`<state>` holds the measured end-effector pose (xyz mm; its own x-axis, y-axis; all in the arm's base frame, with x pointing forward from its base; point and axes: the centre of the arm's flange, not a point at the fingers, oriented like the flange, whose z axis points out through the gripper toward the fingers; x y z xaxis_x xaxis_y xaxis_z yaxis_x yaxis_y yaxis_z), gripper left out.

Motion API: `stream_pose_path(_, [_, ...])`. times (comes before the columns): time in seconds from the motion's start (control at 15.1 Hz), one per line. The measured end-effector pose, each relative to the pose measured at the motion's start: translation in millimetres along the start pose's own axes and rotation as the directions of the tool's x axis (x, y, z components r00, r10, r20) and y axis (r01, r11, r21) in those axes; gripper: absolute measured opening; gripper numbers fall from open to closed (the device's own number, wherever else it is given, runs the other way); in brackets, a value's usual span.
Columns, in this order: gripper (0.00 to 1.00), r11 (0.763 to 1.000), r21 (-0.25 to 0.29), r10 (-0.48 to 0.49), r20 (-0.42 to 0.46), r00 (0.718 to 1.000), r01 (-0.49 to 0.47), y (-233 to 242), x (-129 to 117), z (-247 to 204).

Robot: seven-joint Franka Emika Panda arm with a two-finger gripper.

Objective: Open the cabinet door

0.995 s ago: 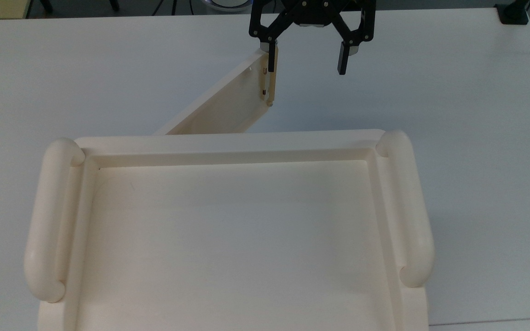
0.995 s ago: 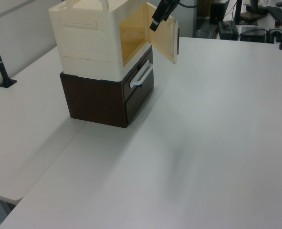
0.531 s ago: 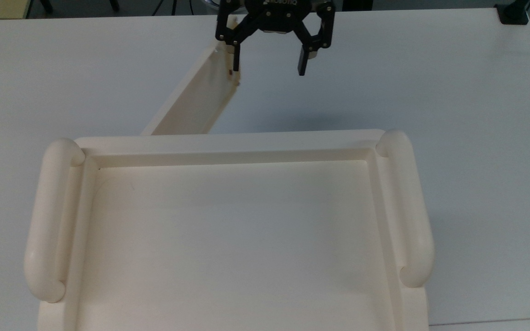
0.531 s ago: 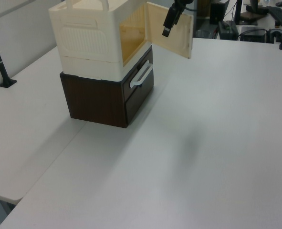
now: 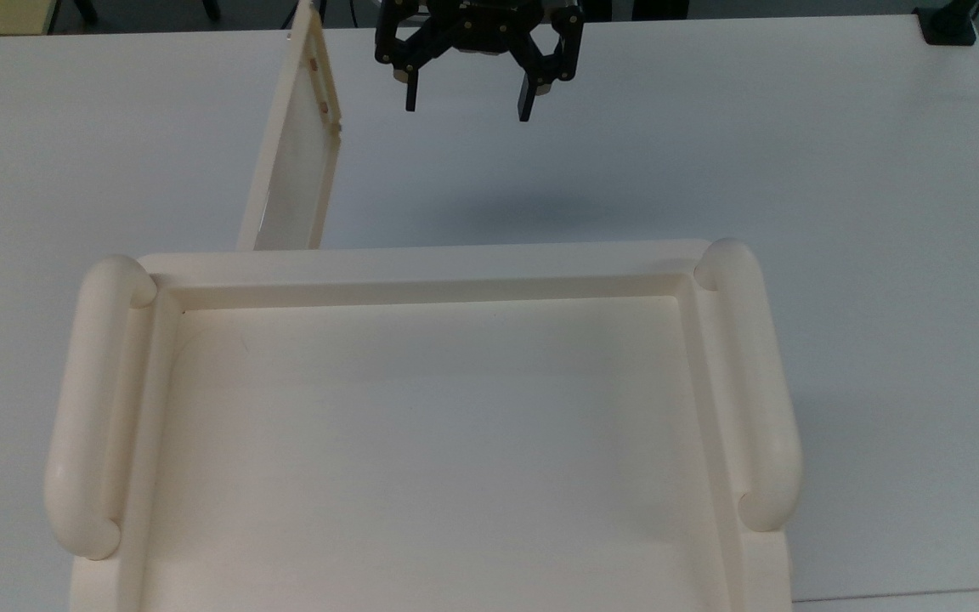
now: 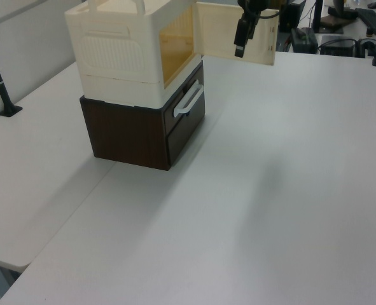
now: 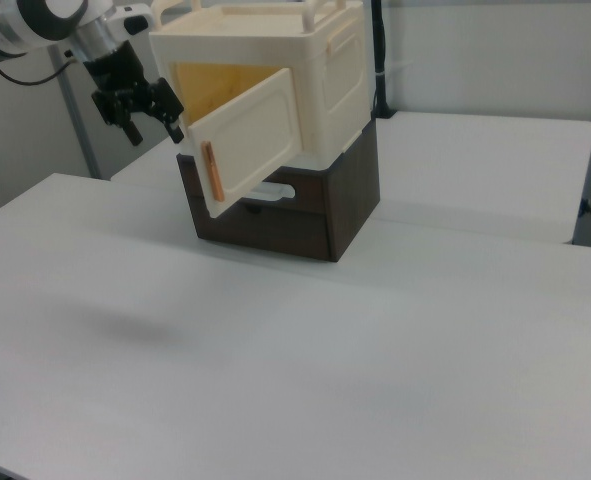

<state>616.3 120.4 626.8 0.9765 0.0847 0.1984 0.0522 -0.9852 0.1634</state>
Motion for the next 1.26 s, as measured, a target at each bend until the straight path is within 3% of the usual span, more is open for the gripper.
stream_pose_path(0.33, [1.00,1.000,-0.006,0.025,0.091,0.996,-0.024,34.6,-6.5,36.4])
stream_pose_path(0.6, [1.00,0.997,0.065,0.020,0.160,0.987,-0.031,72.4,-19.8,52.7])
stream_pose_path(1.26, [1.00,0.995,0.087,0.027,0.175,0.984,-0.042,76.6,-25.5,50.3])
